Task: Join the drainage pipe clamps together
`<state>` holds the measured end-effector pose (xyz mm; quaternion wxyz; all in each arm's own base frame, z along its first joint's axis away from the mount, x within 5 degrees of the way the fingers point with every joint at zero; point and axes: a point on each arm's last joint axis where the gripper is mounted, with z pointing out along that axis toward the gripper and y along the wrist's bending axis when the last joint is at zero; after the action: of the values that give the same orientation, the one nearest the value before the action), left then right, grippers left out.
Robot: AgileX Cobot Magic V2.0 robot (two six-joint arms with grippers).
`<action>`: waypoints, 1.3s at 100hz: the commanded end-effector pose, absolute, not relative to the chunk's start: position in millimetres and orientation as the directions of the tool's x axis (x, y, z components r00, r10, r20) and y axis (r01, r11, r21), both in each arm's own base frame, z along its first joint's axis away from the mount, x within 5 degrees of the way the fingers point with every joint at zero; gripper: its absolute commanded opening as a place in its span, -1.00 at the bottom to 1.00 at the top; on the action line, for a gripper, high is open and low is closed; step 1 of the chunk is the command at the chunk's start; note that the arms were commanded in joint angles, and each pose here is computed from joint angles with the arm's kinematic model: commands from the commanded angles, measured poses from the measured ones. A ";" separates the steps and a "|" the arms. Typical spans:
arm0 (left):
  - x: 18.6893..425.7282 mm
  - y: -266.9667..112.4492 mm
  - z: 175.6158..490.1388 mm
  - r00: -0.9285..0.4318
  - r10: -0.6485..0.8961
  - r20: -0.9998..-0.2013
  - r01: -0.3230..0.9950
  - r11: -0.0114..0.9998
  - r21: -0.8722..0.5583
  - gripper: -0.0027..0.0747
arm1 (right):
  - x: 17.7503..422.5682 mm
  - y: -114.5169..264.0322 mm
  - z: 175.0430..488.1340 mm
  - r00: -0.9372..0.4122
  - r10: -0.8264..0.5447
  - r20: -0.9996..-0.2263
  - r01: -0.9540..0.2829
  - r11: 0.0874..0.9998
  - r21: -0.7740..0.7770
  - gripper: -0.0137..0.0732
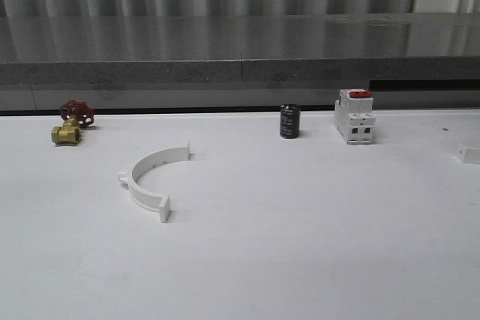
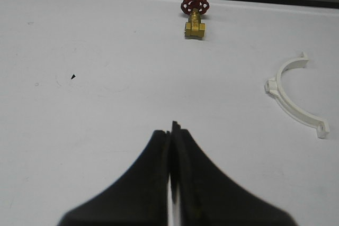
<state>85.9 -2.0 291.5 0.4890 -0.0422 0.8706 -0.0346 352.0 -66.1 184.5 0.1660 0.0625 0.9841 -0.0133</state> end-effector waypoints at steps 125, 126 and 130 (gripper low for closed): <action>89.3 -2.0 304.4 -0.442 -0.110 -0.890 -0.031 0.994 -0.107 -0.98 | 364.2 -69.8 181.0 -0.922 0.114 -0.369 0.126 0.992 -0.009 -0.46; 89.3 -2.0 304.4 -0.442 -0.110 -0.890 -0.031 0.994 -0.107 -0.98 | 364.2 -69.7 181.2 -0.923 0.113 -0.368 0.125 0.992 -0.009 -0.46; 89.3 -2.0 304.4 -0.442 -0.110 -0.890 -0.031 0.994 -0.107 -0.98 | 364.6 -67.9 182.4 -0.922 0.125 -0.366 0.134 0.991 0.001 -0.46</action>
<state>85.9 -2.0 291.5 0.4890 -0.0422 0.8706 -0.0346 359.5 -67.6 157.0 0.1464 0.0623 0.9872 -0.0112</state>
